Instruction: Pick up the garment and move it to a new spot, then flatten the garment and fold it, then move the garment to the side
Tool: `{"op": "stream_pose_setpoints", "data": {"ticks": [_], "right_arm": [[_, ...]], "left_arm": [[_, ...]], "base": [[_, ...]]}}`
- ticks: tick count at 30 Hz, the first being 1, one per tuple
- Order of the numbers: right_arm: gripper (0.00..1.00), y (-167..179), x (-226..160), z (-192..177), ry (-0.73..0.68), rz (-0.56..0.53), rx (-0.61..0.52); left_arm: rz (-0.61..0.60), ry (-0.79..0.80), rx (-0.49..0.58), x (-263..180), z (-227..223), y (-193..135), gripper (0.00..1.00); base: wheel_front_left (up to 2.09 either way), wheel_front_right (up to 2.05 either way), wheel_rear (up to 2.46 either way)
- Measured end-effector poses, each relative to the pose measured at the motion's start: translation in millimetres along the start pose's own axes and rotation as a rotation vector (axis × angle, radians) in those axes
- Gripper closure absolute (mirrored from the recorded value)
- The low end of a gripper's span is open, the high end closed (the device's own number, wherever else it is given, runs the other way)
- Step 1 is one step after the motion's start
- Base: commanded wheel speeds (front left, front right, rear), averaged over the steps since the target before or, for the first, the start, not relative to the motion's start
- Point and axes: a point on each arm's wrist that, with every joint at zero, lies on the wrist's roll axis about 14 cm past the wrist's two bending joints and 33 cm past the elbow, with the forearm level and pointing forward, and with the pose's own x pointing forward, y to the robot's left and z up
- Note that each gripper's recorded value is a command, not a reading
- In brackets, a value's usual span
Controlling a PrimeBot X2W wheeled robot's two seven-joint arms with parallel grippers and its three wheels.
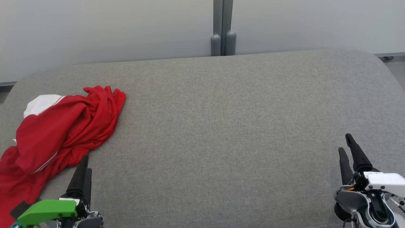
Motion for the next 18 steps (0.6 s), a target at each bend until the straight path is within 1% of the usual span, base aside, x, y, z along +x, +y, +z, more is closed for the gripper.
{"op": "stream_pose_setpoints", "data": {"ticks": [6,12,18], "right_arm": [[0.00,3.7,0.7,3.3,-0.013,0.008,-0.080],[0.00,8.9,1.4,7.0,-0.005,0.018,-0.213],[0.00,13.9,2.6,6.7,0.016,0.026,-0.377]], "left_arm": [[-0.003,-0.001,0.034,0.4,-1.7,-1.6,0.00],[-0.006,-0.008,0.131,0.7,0.1,-3.8,0.00],[0.001,0.004,0.250,0.5,-2.4,-2.6,0.00]], "base": [[0.00,0.00,0.00],[0.00,0.00,0.00],[0.00,0.00,0.00]]}}
